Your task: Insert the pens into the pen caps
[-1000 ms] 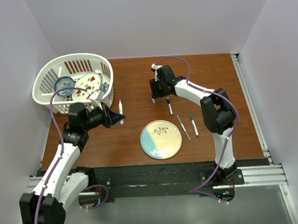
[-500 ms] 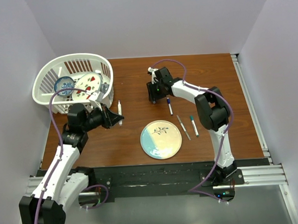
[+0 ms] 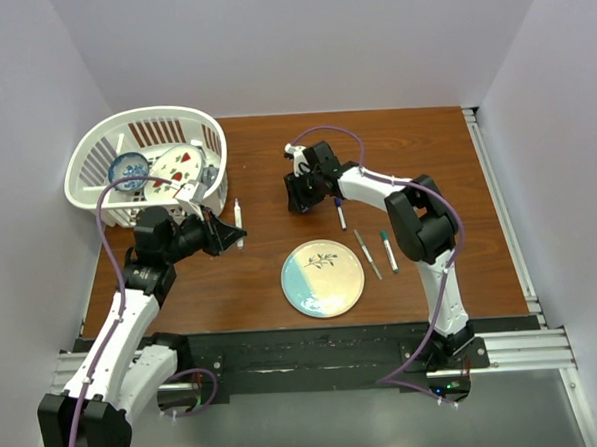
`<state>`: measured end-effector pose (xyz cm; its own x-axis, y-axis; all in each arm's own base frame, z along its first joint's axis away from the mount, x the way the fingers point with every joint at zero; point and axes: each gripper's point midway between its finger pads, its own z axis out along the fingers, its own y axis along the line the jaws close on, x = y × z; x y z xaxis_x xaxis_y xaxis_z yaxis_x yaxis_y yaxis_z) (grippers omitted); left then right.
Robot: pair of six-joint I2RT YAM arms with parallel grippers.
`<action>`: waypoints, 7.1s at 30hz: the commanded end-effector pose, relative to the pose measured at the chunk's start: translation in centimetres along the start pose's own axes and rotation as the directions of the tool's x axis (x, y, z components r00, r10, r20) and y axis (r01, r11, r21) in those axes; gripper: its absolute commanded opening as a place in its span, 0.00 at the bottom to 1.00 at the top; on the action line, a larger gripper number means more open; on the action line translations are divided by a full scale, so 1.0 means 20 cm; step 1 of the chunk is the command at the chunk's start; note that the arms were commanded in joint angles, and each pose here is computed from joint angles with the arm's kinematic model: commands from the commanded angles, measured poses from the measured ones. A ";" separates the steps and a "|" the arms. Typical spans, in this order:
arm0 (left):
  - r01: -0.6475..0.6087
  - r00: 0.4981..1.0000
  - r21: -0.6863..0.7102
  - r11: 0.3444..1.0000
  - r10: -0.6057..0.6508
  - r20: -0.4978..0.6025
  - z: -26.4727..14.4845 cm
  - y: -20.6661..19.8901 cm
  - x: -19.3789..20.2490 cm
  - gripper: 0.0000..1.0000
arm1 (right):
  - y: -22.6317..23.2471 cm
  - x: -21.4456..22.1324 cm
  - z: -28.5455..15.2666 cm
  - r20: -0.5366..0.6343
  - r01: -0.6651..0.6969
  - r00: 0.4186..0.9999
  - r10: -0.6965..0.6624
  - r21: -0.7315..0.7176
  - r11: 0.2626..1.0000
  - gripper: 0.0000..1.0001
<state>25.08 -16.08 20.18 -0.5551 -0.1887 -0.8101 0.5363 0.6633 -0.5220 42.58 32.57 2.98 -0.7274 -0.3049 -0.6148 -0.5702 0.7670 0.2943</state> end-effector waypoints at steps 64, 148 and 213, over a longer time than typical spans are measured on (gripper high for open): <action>-0.075 0.994 0.025 0.997 0.073 0.080 -0.06 -0.08 -0.12 0.00 | -0.13 0.12 -0.05 0.164 -0.411 0.897 0.411 0.651 0.638 0.33; 0.118 0.993 0.429 0.895 -0.104 -0.056 0.17 -0.48 0.18 0.00 | 0.93 -0.34 -1.23 0.539 -0.311 0.651 0.534 -0.452 0.836 0.00; -0.120 0.992 0.612 0.782 0.123 0.037 -0.06 -0.73 0.08 0.00 | 1.16 -0.19 -1.58 0.601 -0.008 0.694 0.398 -0.545 0.838 0.85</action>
<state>16.51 -25.50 24.94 -0.5379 -0.1232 -0.8340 0.8236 0.1342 -0.5510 19.33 33.44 32.72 -0.5579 0.4192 -0.7163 -0.6470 0.3209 0.6917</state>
